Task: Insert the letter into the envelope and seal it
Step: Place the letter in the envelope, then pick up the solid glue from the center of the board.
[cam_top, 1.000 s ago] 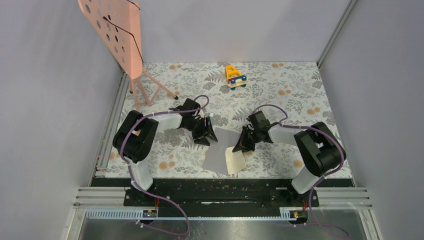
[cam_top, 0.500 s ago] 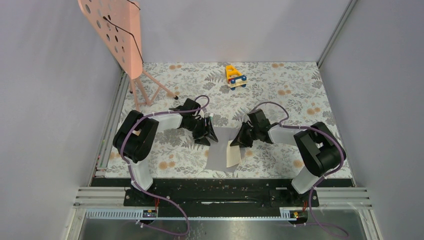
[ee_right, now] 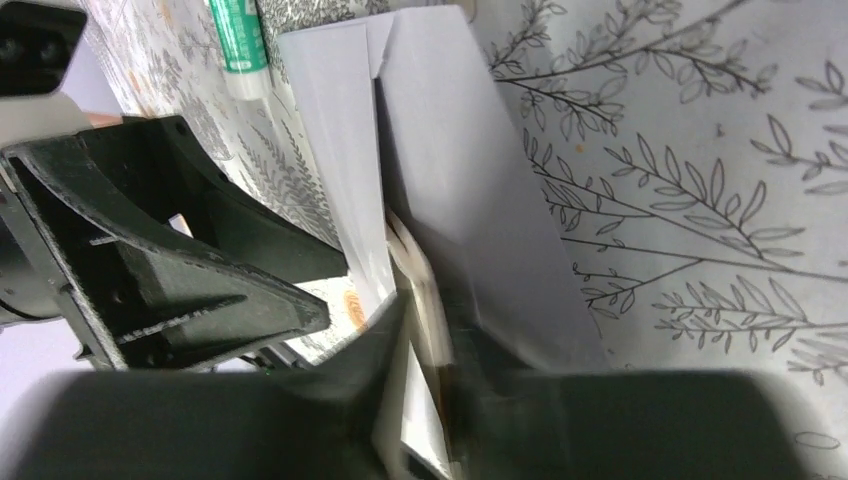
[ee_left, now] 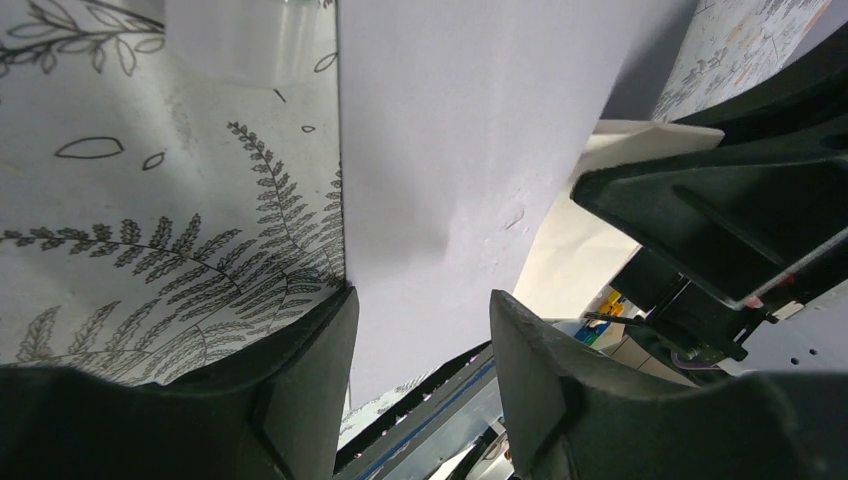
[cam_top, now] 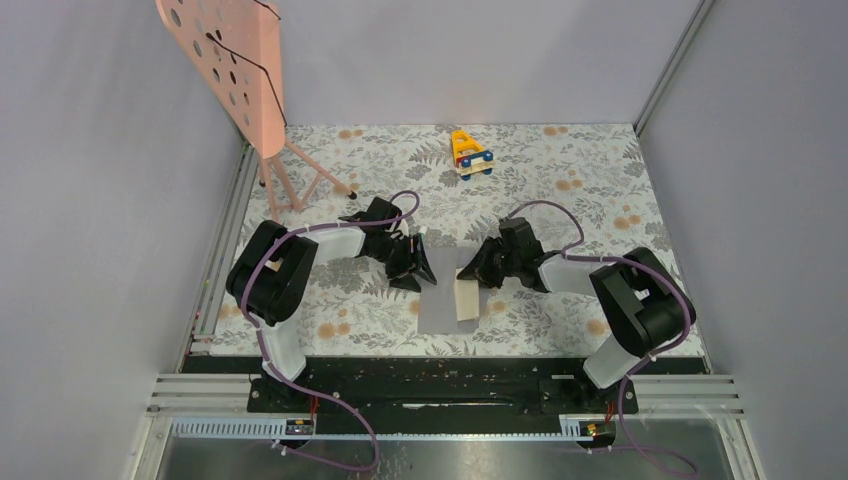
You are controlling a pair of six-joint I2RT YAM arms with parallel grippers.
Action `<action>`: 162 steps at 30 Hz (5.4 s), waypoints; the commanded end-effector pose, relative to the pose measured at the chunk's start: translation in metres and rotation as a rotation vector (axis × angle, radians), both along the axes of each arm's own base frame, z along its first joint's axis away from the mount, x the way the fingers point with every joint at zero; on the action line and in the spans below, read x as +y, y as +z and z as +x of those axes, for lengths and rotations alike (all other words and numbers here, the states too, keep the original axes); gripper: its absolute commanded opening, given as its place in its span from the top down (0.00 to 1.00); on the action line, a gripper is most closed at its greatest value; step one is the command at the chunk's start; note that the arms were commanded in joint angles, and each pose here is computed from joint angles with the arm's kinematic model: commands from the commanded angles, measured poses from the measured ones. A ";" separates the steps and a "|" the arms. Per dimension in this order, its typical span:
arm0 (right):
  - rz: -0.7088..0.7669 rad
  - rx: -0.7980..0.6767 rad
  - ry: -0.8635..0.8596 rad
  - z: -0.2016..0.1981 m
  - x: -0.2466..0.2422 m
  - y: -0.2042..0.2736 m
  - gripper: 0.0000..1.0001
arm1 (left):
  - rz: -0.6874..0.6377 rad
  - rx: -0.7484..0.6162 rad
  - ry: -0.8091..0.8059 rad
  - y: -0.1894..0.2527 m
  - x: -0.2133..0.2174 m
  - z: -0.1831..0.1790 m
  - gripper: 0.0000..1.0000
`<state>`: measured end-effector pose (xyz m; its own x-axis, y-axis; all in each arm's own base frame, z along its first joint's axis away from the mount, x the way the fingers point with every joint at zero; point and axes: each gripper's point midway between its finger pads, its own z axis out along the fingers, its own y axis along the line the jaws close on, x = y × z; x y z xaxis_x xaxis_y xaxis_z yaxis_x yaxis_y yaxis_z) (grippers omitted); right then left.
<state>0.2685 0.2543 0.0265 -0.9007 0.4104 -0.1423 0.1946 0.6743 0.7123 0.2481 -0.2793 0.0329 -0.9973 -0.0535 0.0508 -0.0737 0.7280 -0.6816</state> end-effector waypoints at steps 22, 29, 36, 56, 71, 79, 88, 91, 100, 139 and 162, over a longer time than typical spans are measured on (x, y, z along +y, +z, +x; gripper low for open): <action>-0.073 0.036 0.114 -0.051 -0.025 0.002 0.80 | -0.006 -0.026 -0.010 -0.003 -0.003 0.002 0.47; -0.015 0.032 0.108 -0.040 -0.012 0.003 1.00 | -0.045 0.011 -0.061 -0.005 -0.016 -0.004 0.47; 0.085 0.032 0.061 -0.018 0.008 0.004 1.00 | -0.053 0.022 -0.087 -0.005 -0.024 -0.011 0.47; -0.204 0.070 0.181 -0.053 -0.038 0.009 0.24 | -0.065 -0.045 -0.058 0.022 -0.024 -0.003 0.47; -0.414 -0.049 -0.022 -0.050 -0.110 0.019 0.45 | -0.068 -0.123 -0.136 0.054 -0.037 -0.015 0.47; -0.273 0.001 -0.031 -0.057 -0.094 0.006 0.38 | -0.099 -0.087 -0.188 0.034 -0.062 -0.023 0.48; -0.256 -0.031 -0.083 -0.054 -0.096 0.015 0.86 | -0.034 0.016 -0.162 -0.011 -0.068 -0.021 0.49; -0.286 -0.085 -0.128 -0.048 -0.105 0.028 1.00 | -0.063 -0.006 -0.154 -0.003 -0.094 -0.006 0.48; -0.435 -0.222 -0.174 -0.030 -0.135 0.080 1.00 | -0.175 -0.324 -0.215 0.128 -0.128 0.045 0.48; -0.349 -0.253 -0.128 -0.023 -0.115 0.120 0.74 | 0.493 -0.418 -0.283 0.006 0.000 0.130 1.00; 0.359 -0.549 0.000 0.003 -0.022 0.292 0.28 | -0.546 -0.588 -0.393 0.250 -0.068 -0.026 1.00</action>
<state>0.2724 0.2147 0.2862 -0.7307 0.5070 -0.4573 -0.1560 0.5281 0.8347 0.2279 -0.3445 0.2755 -0.8137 0.1884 -0.5499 0.5811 0.2410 -0.7773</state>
